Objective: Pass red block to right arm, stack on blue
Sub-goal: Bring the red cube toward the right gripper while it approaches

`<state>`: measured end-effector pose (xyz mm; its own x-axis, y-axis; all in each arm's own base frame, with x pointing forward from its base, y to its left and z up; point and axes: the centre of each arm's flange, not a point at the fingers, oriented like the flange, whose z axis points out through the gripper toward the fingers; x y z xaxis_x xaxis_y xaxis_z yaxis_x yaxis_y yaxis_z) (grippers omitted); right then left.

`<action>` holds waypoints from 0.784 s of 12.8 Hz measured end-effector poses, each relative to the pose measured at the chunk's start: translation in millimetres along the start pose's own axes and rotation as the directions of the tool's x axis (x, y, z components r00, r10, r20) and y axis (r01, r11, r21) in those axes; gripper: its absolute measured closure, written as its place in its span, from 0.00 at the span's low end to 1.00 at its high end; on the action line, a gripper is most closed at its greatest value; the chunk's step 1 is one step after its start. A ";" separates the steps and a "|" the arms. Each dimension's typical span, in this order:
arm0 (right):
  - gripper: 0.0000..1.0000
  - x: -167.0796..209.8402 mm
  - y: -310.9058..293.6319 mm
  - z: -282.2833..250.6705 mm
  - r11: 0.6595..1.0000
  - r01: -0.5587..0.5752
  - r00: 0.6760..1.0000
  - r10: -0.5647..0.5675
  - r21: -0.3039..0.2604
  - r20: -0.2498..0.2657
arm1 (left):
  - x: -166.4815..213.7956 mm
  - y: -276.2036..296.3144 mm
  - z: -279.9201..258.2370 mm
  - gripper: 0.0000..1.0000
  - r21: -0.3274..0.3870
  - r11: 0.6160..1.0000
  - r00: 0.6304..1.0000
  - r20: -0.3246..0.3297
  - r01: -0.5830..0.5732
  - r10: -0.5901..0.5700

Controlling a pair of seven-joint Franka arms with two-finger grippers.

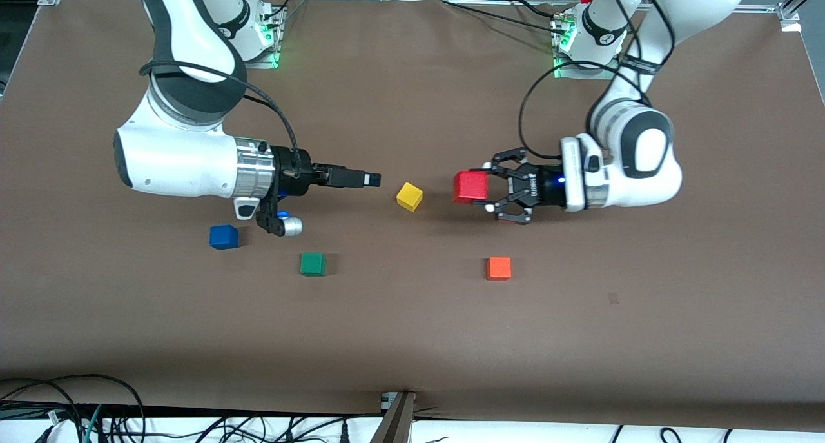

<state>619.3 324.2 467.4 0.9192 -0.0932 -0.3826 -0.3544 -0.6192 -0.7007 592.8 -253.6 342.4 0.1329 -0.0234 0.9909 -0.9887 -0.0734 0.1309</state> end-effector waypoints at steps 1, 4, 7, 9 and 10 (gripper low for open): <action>0.00 -0.4 -1.0 3.7 1.000 0.002 1.000 -0.002 -0.001 -0.003 | 3.6 0.6 15.2 0.44 0.002 1.000 1.000 0.001 -0.007 0.007; 0.00 0.9 0.6 13.5 1.000 0.006 1.000 -0.006 -0.006 0.001 | 4.1 5.9 51.0 0.44 0.024 1.000 1.000 -0.012 0.008 -0.008; 0.00 4.6 3.3 16.0 1.000 0.010 1.000 -0.010 -0.006 -0.006 | 5.2 8.2 69.6 0.44 0.030 0.999 1.000 -0.013 0.010 -0.010; 0.00 5.5 3.1 15.4 1.000 0.018 1.000 -0.018 -0.004 -0.013 | 6.6 8.6 74.4 0.44 0.029 1.000 1.000 -0.017 0.009 -0.009; 0.00 7.3 3.3 14.9 1.000 0.026 0.999 -0.026 -0.001 -0.024 | 6.8 8.5 75.6 0.44 0.032 0.999 1.000 -0.014 0.008 -0.008</action>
<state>622.3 333.2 453.4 0.9318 -0.0959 -0.3501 -0.3306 -0.6222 -0.7096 590.5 -329.7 347.7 0.1397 -0.0086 0.9901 -0.9848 -0.1052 0.1381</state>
